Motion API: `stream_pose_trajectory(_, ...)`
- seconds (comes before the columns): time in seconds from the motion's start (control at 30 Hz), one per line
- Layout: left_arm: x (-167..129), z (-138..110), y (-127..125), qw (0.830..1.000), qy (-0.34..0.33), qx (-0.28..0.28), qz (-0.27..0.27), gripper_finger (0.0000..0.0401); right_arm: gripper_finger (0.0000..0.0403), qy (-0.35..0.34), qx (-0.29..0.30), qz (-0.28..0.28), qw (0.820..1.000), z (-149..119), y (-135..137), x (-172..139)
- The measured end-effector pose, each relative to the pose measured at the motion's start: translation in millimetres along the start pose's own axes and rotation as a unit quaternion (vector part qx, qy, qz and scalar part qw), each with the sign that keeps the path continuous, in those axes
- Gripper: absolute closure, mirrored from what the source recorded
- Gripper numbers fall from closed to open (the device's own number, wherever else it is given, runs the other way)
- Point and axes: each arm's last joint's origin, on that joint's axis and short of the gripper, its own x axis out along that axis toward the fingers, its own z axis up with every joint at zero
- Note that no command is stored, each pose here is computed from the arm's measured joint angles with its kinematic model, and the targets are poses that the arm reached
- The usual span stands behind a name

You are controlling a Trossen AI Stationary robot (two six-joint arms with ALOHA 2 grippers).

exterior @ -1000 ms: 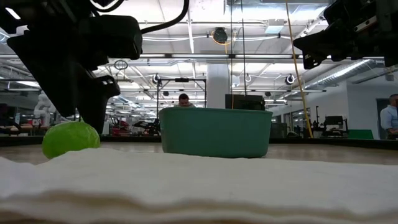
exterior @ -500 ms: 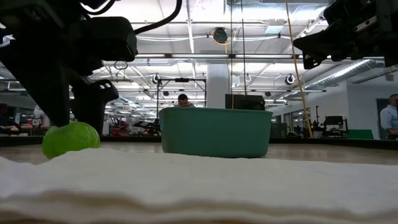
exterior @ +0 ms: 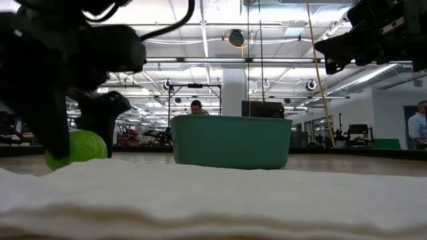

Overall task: Pick and placing Produce into tupperware
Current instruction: Put the cabbage into the green bin

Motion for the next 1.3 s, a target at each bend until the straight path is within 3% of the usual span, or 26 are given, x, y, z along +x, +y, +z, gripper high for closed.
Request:
stream_pose_trajectory(0.23, 23, -4, 2, 0.999, 0.026, 0.011, 0.02, 0.008, 0.0403, 0.004, 0.001, 0.0, 1.0, -1, 0, 1)
stream_pose_trajectory(0.87, 21, -7, 2, 0.999, 0.041, 0.012, 0.001, 0.008, 0.0403, 0.013, -0.001, -0.002, 1.0, -4, -2, 5)
stream_pose_trajectory(1.3, 19, -10, 2, 0.997, 0.055, 0.049, 0.008, 0.008, 0.0403, 0.013, -0.001, -0.002, 1.0, -4, -2, 5)
